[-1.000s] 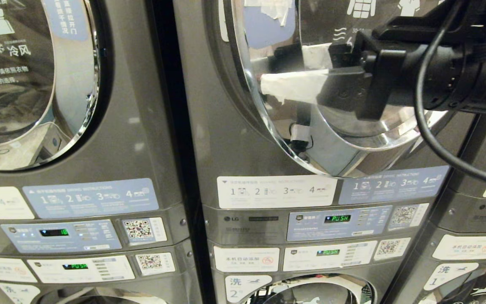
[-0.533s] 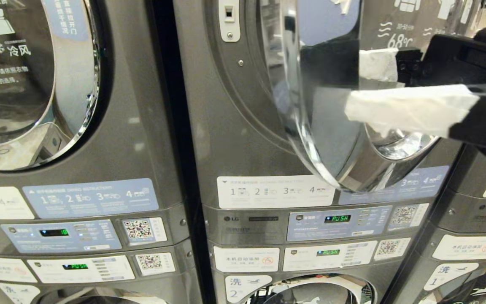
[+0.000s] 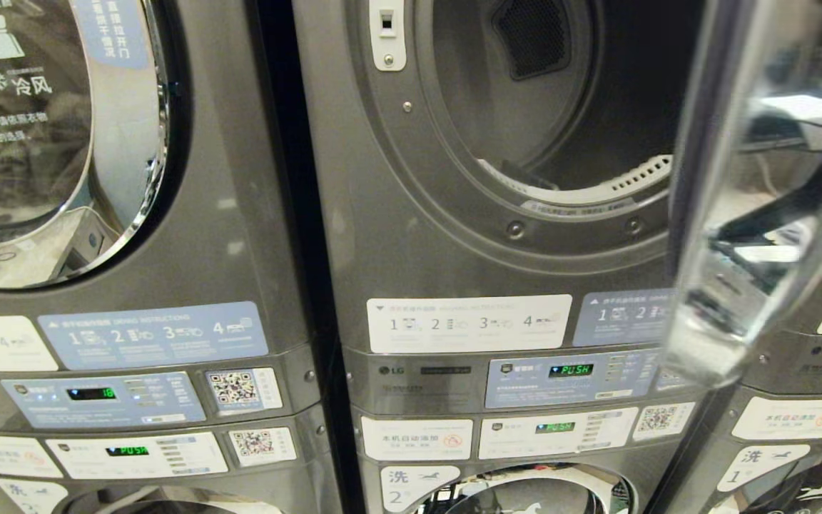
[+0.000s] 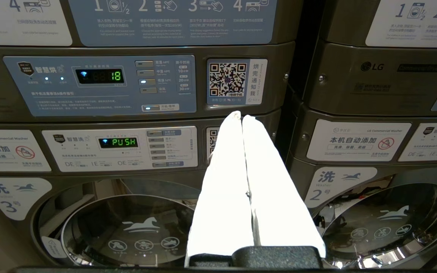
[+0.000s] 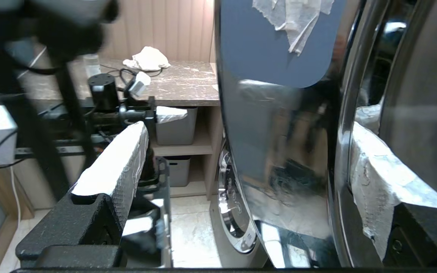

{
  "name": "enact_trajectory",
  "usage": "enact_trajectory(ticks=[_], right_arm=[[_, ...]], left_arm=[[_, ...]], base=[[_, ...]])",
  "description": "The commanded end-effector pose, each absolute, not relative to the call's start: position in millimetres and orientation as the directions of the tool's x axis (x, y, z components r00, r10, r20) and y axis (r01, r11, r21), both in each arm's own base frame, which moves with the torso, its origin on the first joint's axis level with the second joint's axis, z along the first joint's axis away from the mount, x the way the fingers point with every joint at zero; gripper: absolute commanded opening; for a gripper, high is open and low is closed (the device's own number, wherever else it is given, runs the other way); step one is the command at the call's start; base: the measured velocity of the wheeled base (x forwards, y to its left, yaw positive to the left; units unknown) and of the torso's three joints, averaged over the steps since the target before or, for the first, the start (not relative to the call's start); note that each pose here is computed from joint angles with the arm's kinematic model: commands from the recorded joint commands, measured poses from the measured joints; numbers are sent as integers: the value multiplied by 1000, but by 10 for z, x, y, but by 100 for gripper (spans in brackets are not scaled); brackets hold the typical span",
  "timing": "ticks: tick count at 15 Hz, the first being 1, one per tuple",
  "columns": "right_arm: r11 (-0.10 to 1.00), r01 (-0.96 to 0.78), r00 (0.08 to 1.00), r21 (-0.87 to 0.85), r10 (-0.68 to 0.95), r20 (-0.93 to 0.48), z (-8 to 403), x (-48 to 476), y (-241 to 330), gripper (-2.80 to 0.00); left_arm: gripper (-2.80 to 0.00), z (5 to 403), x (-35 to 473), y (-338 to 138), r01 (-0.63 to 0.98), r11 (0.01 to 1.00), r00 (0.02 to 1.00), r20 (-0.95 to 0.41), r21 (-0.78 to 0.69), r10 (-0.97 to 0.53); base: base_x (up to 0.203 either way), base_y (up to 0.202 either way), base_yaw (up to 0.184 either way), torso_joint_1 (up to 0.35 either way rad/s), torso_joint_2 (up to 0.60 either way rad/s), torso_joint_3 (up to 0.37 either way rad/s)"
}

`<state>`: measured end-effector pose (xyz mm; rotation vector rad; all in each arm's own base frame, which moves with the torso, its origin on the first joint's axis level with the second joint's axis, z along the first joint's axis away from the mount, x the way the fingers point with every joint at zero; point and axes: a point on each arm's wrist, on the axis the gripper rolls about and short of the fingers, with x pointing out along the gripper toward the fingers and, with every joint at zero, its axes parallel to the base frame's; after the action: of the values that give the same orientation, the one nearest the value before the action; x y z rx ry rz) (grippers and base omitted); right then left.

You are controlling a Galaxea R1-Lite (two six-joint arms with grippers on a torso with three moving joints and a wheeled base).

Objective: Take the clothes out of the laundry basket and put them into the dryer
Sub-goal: Open the dryer

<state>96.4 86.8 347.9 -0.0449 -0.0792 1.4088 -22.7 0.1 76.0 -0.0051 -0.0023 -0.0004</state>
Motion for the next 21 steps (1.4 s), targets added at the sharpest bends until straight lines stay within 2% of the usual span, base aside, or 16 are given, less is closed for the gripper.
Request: enact_trajectory(ticks=[1, 3, 5, 6, 11, 16, 21], right_arm=[[156, -981, 149, -112, 986, 70, 3518, 554, 585, 0], [181, -980, 175, -78, 982, 75, 3494, 415, 483, 0], [264, -965, 263, -3, 960, 97, 3528, 411, 462, 0], [276, -961, 276, 17, 955, 113, 3558, 397, 449, 0], [289, -957, 289, 18, 950, 116, 3578, 423, 463, 0], [390, -921, 386, 8, 909, 153, 3573, 316, 364, 0], [402, -915, 397, 1, 903, 161, 3504, 190, 273, 0]], left_arm=[[-280, 760, -227, 1, 0, 1000, 1000, 3, -6, 0], [-280, 760, -227, 1, 0, 1000, 1000, 3, -6, 0], [-280, 760, -227, 1, 0, 1000, 1000, 3, -5, 0], [-280, 760, -227, 1, 0, 1000, 1000, 3, -5, 0], [-280, 760, -227, 1, 0, 1000, 1000, 3, -5, 0], [-280, 760, -227, 1, 0, 1000, 1000, 3, -6, 0], [-280, 760, -227, 1, 0, 1000, 1000, 3, -6, 0]], base=[[0, 0, 0, 0, 0, 0], [0, 0, 0, 0, 0, 0], [0, 0, 0, 0, 0, 0], [0, 0, 0, 0, 0, 0], [0, 0, 0, 0, 0, 0], [0, 0, 0, 0, 0, 0], [0, 0, 0, 0, 0, 0]])
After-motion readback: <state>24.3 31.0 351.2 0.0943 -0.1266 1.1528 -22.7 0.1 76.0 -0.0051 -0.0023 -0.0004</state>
